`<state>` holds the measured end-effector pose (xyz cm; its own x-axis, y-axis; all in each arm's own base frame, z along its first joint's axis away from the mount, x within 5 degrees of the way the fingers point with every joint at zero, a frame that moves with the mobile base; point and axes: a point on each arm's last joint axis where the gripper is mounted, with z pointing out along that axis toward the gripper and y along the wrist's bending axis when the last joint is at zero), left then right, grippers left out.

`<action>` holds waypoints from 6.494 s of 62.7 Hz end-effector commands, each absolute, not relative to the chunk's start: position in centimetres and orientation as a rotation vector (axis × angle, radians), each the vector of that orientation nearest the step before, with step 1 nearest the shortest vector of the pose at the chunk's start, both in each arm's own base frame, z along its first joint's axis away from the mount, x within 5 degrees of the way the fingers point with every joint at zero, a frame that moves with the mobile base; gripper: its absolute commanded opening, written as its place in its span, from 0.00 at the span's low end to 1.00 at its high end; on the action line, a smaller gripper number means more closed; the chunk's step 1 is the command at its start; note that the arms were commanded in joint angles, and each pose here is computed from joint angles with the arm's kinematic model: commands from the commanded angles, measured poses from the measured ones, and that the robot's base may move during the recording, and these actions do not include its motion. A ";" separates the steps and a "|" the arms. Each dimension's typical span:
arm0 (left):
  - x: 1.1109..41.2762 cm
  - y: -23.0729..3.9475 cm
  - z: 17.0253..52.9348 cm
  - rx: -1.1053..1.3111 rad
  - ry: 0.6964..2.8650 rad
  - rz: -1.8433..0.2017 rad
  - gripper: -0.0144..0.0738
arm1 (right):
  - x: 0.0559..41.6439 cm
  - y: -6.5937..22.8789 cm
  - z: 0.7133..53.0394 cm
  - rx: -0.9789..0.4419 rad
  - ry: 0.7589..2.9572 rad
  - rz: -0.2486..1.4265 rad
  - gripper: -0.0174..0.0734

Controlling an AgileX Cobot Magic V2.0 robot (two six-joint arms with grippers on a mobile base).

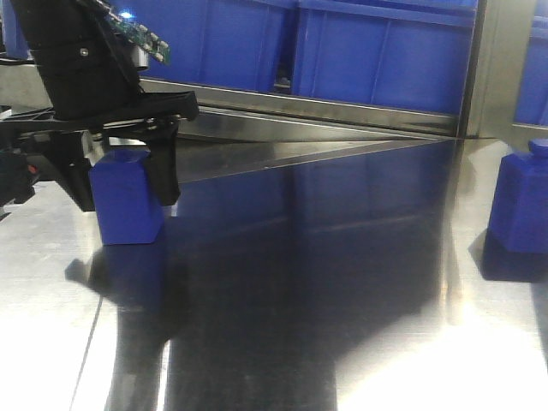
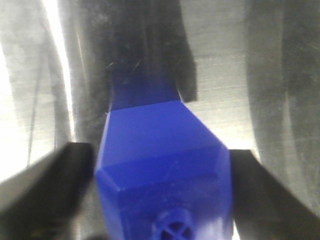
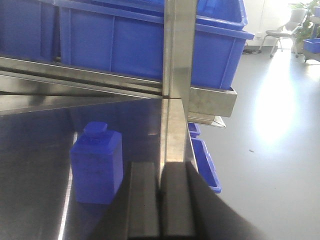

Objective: Pick and sort blue part to right shelf
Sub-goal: 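Close the left gripper on the small blue part and lift it, then move the right gripper above the larger blue rectangular block, then close the right gripper on the blue block and lift it, then hold both parts and drive the base back from the steel table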

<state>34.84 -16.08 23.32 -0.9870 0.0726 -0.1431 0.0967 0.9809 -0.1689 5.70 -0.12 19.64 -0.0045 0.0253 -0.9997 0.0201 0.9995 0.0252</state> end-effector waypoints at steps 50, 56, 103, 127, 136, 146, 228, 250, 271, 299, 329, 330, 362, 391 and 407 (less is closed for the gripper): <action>26.9 -15.6 38.8 0.497 2.393 -0.256 0.53 | 5.4 -0.1 21.4 0.033 1.439 -0.003 0.23; 24.8 -14.2 40.6 0.478 2.256 -0.273 0.53 | 5.4 -0.1 21.4 0.033 1.438 -0.003 0.23; 9.1 -4.4 36.7 0.460 1.653 -0.248 0.53 | 5.8 0.0 31.1 0.075 1.537 0.065 0.27; 6.6 -2.9 37.1 0.427 1.553 -0.263 0.53 | 12.2 1.8 35.4 -0.051 1.752 0.181 0.83; 6.6 -2.9 37.1 0.427 1.551 -0.264 0.53 | 14.0 2.9 35.4 -0.102 1.768 0.225 0.83; 6.6 -2.9 37.1 0.427 1.551 -0.264 0.53 | 15.7 4.4 37.6 -0.172 1.883 0.266 0.82; 6.6 -2.9 37.1 0.427 1.551 -0.264 0.53 | 32.9 5.9 25.4 0.041 2.912 -0.034 0.82; 6.6 -2.9 37.1 0.424 1.552 -0.267 0.53 | 33.5 6.1 24.2 0.028 2.883 -0.021 0.51; 6.5 -2.6 36.6 0.429 1.596 -0.234 0.53 | 32.8 6.0 25.8 0.027 2.817 0.003 0.41; 1.0 1.0 34.0 0.354 1.516 -0.240 0.53 | 23.9 5.6 29.2 -0.112 2.442 0.092 0.41; 0.0 1.7 33.0 0.338 1.492 -0.240 0.53 | 12.6 2.9 30.2 -0.194 2.073 0.127 0.41; 0.0 1.7 33.0 0.338 1.492 -0.240 0.53 | 12.1 2.7 30.2 -0.198 2.055 0.126 0.41; 0.0 1.7 33.0 0.338 1.492 -0.242 0.53 | 2.3 0.0 32.1 -0.171 1.615 0.148 0.41; 0.0 1.7 33.0 0.338 1.492 -0.242 0.53 | 0.9 -0.4 32.3 -0.159 1.537 0.157 0.41; 0.0 1.7 33.0 0.338 1.492 -0.242 0.53 | 0.9 -0.4 32.3 -0.159 1.539 0.157 0.41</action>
